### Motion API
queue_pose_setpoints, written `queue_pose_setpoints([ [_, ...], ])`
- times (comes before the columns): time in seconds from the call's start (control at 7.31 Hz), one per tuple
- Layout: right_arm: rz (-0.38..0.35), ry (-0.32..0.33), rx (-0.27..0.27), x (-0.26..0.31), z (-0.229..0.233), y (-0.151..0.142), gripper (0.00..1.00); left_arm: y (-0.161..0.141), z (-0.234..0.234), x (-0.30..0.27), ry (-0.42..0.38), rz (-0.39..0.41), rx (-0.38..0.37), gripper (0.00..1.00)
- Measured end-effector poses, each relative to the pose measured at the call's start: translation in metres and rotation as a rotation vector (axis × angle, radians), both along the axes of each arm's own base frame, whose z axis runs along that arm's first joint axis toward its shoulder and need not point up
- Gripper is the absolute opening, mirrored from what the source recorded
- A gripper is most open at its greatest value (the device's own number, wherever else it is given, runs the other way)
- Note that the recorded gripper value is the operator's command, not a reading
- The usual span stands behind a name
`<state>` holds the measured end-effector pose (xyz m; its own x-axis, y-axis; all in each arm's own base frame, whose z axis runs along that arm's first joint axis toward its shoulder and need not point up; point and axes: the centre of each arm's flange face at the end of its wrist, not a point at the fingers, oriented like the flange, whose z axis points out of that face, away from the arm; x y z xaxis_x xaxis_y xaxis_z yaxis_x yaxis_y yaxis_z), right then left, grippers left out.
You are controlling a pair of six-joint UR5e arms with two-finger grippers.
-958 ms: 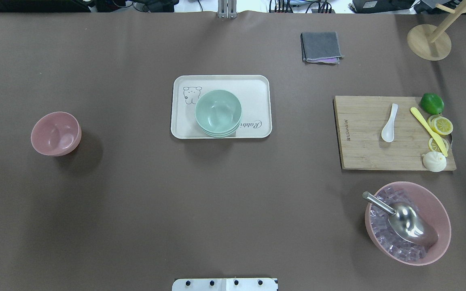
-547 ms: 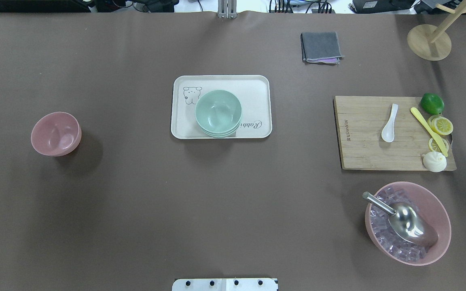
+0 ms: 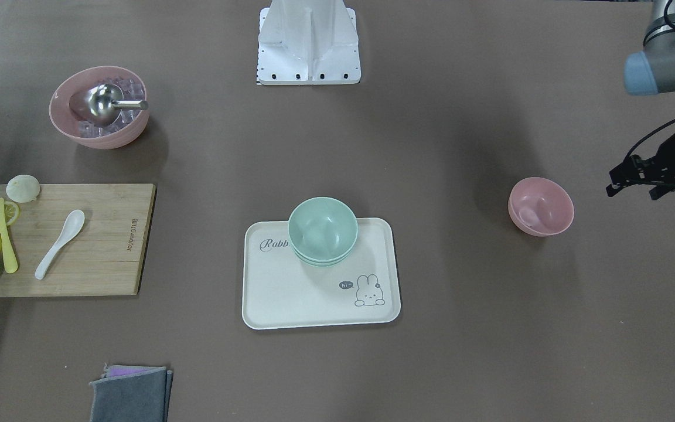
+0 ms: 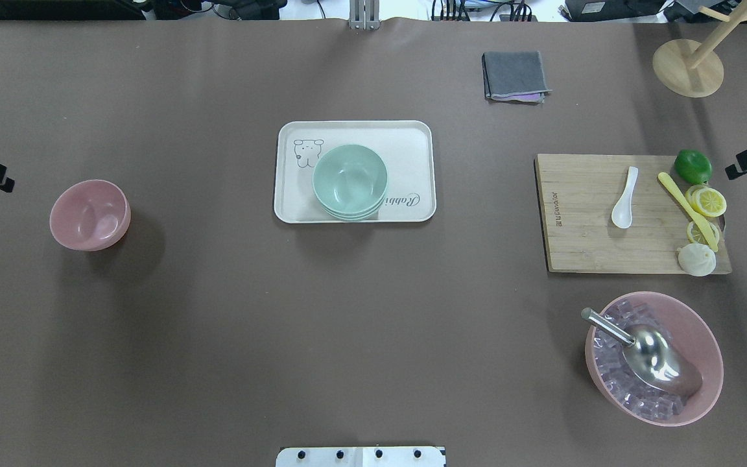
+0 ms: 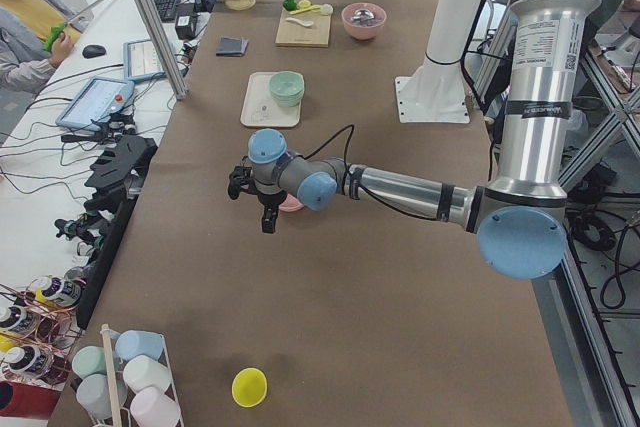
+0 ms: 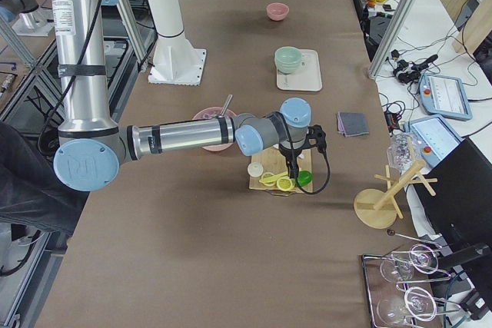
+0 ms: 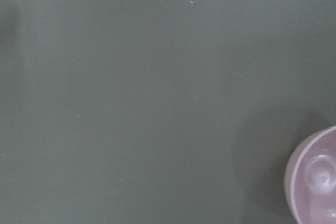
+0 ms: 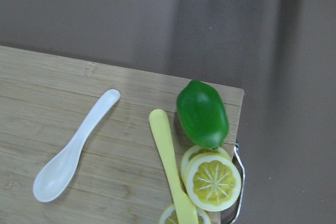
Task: Stack pink bowl on green and place spoon
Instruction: 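Grasp the pink bowl with left gripper while right grasps the white spoon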
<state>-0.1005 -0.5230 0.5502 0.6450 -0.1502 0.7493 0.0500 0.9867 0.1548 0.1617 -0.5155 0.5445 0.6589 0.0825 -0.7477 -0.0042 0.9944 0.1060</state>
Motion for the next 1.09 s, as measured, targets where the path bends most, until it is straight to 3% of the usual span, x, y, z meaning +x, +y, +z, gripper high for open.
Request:
queue_pose_setpoints([
  [0.41,-0.004,0.011,-0.048,-0.047,-0.013,-0.001,0.94,0.011,0.003,0.064,-0.016,0.059,-0.029,0.71],
  [0.55,-0.008,0.009,-0.048,-0.053,-0.016,-0.002,0.92,0.012,0.007,0.073,-0.021,0.072,-0.037,0.59],
  [0.68,-0.009,0.006,-0.045,-0.057,-0.021,-0.004,0.89,0.011,0.009,0.078,-0.023,0.078,-0.041,0.41],
  [0.82,-0.005,0.003,-0.047,-0.058,-0.023,-0.005,0.82,0.01,0.01,0.083,-0.023,0.083,-0.044,0.02],
  [1.09,0.002,0.0,-0.051,-0.06,-0.027,-0.007,0.79,0.004,0.005,0.091,-0.018,0.09,-0.043,0.0],
])
